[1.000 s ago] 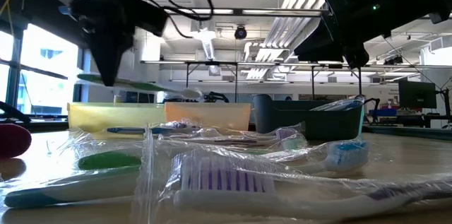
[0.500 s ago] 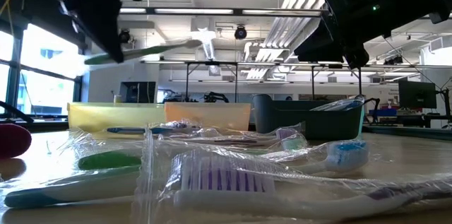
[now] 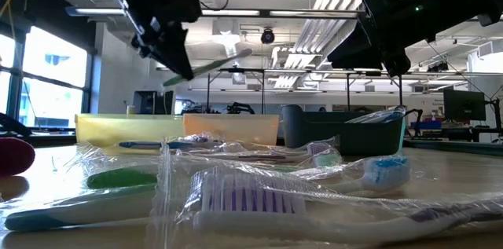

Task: Pick & Place Toothbrushes
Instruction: Put the green toothbrush into the orange bin

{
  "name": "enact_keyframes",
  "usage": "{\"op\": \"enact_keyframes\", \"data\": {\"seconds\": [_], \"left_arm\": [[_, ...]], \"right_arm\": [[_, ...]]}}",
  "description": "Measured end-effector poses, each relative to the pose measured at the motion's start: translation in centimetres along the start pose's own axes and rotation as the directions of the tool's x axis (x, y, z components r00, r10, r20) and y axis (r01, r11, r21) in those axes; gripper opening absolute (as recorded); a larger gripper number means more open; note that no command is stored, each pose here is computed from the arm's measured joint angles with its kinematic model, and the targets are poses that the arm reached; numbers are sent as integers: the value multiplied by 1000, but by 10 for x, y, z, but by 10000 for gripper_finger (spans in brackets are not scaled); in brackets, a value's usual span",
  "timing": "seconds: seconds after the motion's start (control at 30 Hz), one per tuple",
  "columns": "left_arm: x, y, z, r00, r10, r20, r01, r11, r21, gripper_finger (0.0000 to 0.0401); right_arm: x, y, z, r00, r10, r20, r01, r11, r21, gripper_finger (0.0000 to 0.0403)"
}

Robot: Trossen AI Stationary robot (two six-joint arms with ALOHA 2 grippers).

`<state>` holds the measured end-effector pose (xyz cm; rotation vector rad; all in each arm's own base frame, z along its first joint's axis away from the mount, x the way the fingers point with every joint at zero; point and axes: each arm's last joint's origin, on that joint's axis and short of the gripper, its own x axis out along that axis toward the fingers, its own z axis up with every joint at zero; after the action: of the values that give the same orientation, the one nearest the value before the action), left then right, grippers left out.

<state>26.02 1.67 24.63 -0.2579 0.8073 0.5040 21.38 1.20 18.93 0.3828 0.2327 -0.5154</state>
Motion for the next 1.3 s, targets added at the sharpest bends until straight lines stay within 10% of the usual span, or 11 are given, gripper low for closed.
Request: {"op": "enact_keyframes", "data": {"seconds": [0.57,0.97,1.3], "left_arm": [[24,129,65,905,-272,327,365,892,-268,22],[73,112,66,935,-99,340,233,896,-379,22],[116,105,52,953,-154,261,266,835,-481,22]], "right_arm": [[0,0,0,1000,-1,-2,1,1000,2,97],[0,0,0,1000,-2,-2,2,1000,2,97],[0,0,0,1000,-2,-2,2,1000,0,97]]}}
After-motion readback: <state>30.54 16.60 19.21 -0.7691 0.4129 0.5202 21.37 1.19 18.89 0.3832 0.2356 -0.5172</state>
